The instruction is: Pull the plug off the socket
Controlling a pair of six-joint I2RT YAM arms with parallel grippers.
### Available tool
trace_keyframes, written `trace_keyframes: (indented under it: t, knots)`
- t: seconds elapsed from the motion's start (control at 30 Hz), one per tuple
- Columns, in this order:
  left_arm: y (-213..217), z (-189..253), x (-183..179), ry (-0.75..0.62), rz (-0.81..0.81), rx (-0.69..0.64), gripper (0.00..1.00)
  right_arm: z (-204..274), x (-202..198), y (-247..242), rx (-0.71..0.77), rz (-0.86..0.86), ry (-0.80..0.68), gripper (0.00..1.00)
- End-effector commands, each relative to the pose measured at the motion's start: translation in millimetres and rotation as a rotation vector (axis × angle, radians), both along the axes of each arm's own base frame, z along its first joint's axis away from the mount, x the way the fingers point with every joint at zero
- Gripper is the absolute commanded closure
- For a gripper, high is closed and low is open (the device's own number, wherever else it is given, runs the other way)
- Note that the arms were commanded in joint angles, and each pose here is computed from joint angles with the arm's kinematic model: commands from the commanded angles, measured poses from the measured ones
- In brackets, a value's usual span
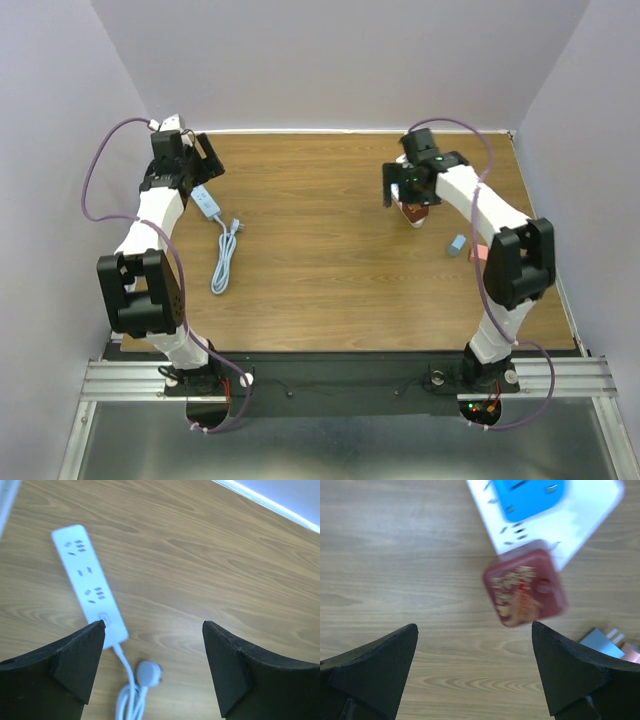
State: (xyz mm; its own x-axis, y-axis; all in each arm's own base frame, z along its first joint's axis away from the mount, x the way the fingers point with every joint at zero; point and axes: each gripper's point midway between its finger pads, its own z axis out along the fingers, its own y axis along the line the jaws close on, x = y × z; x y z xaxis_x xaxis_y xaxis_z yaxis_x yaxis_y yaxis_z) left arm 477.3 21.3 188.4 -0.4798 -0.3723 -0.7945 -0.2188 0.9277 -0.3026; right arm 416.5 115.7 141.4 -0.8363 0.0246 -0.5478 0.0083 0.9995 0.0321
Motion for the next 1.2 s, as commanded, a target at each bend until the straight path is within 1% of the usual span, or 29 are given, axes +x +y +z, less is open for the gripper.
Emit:
trace_keyframes:
  t: [0.0,0.07,0.13,0.17,0.3,0.4,0.5,0.57,0.83,0.9,1.03,1.07,1.13,1.17]
  knots:
    - [-50.7,18.7,-27.4,-0.035,-0.182,-0.159,0.1,-14.4,12.2,-2.2,-0.124,0.026,0.01,0.0]
    - [-70.8,26.2,-39.6,-0.052,-0.257,-0.208,0.1,-17.8,17.2,-8.8,-0.185,-0.001,0.0,0.0]
    - [-86.3,27.5,-55.2,-0.063,-0.292,-0.214,0.1,-19.9,23.0,-10.4,-0.235,-0.009,-0.011,0.0]
    - [-89.6,27.4,-60.3,-0.066,-0.304,-0.214,0.1,-18.3,24.6,-11.4,-0.25,-0.013,-0.018,0.0]
    - [-95.3,14.1,-83.2,-0.054,-0.314,-0.22,0.1,-2.5,24.1,-3.2,-0.218,0.029,-0.051,0.0]
    - [-95.4,-1.0,-92.8,-0.02,-0.316,-0.22,0.1,9.9,24.4,-12.6,-0.263,0.014,-0.089,0.0]
    - [-96.4,-8.1,-98.8,-0.006,-0.315,-0.226,0.1,6.7,24.7,-24.5,-0.329,-0.005,-0.094,0.0]
    - [-96.8,-10.8,-99.9,0.0,-0.318,-0.23,0.1,-7.4,26.2,-26.5,-0.353,-0.008,-0.067,0.0]
    - [-99.6,-3.0,-101.0,-0.011,-0.332,-0.237,0.1,-31.8,44.5,-26.2,-0.382,-0.016,-0.035,0.0]
    - [-99.1,-2.7,-103.3,-0.013,-0.33,-0.238,0.1,-35.5,49.7,-28.6,-0.38,-0.029,-0.031,0.02]
    - [-99.8,-7.3,-109.8,-0.004,-0.334,-0.236,0.1,-42.9,47.7,-26.4,-0.339,-0.034,-0.012,0.23]
    - [-100.0,-10.1,-112.2,0.002,-0.335,-0.241,0.1,-42.5,46.0,-26.2,-0.33,-0.036,-0.011,0.39]
    - [-100.2,-9.2,-115.7,-0.003,-0.339,-0.238,0.1,-39.9,35.8,-20.3,-0.281,-0.014,-0.002,0.53]
    - [-101.2,-10.7,-118.2,0.0,-0.344,-0.242,0.1,-39.3,31.7,-18.2,-0.264,-0.005,0.002,0.65]
